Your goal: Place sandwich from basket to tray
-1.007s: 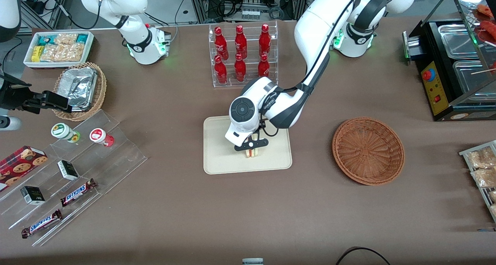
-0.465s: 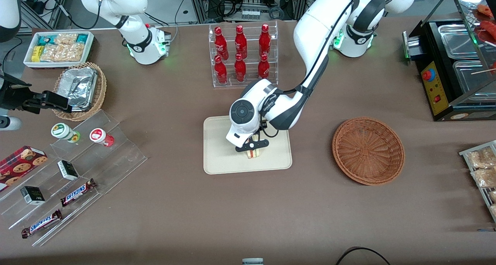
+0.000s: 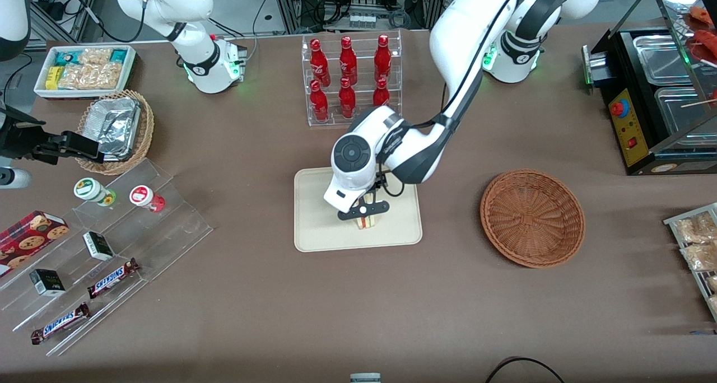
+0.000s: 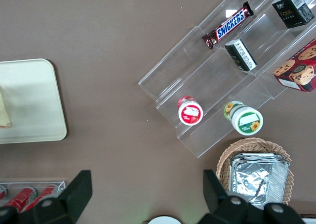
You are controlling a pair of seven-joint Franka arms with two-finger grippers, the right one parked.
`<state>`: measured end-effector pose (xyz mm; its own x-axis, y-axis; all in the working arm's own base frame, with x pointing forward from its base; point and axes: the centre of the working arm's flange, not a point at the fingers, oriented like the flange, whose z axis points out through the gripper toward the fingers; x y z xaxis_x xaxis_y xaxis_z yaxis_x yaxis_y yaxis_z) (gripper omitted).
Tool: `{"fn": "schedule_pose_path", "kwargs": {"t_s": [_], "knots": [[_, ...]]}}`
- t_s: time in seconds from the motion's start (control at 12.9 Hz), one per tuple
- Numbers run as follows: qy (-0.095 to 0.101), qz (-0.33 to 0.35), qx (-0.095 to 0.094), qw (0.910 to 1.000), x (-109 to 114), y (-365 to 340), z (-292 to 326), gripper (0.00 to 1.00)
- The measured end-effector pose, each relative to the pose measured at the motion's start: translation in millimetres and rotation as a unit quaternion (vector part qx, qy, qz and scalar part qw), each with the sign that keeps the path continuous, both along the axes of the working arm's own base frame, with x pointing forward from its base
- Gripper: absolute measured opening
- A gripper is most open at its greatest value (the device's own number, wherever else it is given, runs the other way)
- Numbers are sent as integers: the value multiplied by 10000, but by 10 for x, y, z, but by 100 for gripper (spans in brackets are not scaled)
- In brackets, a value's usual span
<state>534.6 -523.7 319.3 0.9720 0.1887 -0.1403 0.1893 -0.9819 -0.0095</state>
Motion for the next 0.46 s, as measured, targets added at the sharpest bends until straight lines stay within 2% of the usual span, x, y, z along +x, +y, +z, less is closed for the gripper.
{"fn": "schedule_pose_path", "kwargs": {"t_s": [0.15,0.31,0.46], "knots": [[-87,95,-73,9999,122,157,432,100],[-200,-92,-181,9996,239,358,826,100],[-145,-313,-94,9994,340,692,1150,100]]}}
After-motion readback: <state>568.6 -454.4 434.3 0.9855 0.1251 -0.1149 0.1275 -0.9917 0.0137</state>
